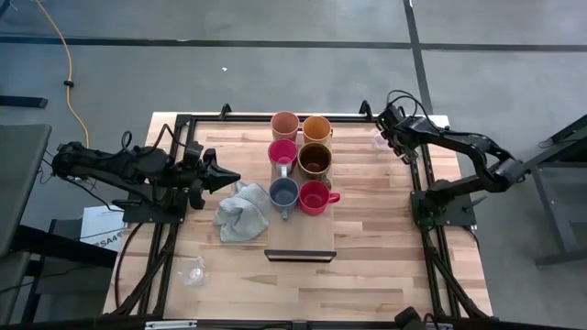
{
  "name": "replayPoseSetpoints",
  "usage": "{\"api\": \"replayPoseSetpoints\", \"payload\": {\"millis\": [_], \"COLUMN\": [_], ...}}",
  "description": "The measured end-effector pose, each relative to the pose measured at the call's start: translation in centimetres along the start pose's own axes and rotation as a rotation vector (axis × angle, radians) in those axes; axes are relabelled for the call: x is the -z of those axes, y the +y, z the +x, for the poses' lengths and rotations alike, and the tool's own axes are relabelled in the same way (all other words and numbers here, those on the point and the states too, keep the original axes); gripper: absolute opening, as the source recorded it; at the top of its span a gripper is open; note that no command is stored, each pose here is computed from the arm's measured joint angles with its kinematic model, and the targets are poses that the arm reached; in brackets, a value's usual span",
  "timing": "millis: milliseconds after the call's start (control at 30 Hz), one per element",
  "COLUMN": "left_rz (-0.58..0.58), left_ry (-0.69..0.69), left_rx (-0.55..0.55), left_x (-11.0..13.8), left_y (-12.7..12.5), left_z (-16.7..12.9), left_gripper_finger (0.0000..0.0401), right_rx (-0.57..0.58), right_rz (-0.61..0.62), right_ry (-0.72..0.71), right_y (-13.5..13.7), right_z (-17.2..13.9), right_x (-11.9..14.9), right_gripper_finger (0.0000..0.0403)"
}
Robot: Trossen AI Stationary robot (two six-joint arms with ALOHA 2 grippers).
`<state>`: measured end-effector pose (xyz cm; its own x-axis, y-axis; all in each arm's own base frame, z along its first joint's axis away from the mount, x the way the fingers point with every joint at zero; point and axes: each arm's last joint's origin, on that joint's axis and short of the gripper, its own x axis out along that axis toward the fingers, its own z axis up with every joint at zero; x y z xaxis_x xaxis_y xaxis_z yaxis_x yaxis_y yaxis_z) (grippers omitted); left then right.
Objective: Stack small to large cups/mugs on shelf
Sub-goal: Put the top transparent mug on the shelf
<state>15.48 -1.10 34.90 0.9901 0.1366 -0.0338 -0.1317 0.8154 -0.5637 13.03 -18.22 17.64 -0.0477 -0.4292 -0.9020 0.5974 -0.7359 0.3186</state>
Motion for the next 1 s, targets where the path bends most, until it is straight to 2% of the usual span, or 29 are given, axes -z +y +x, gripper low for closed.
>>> {"api": "replayPoseSetpoints", "payload": {"millis": [167,500,767,867,1000], "left_rz": [-0.002,-0.003,-0.003,-0.003,-0.003], "left_ry": [0.000,-0.001,-0.001,-0.001,-0.001], "left_rx": [0.000,0.000,0.000,0.000,0.000], "left_x": [0.0,0.0,0.0,0.0,0.0], "left_y": [0.0,0.0,0.0,0.0,0.0], "left_z": [0.0,0.0,0.0,0.0,0.0], "left_gripper_finger": [0.0000,0.0000,0.0000,0.0000,0.0000], "right_rx": [0.007,0.005,0.003,-0.002,-0.017], "right_rz": [-0.026,-0.170,-0.284,-0.404,-0.611], "right_ry": [0.007,0.027,0.028,0.025,-0.004], "right_y": [-0.1,0.0,0.7,1.2,1.4], "right_z": [0.0,-0.1,-1.1,-2.4,-6.2], "right_x": [0.0,0.1,-0.2,-0.2,-0.7], "right_gripper_finger": [0.0136,0.0009,0.0002,0.0001,0.0001]}}
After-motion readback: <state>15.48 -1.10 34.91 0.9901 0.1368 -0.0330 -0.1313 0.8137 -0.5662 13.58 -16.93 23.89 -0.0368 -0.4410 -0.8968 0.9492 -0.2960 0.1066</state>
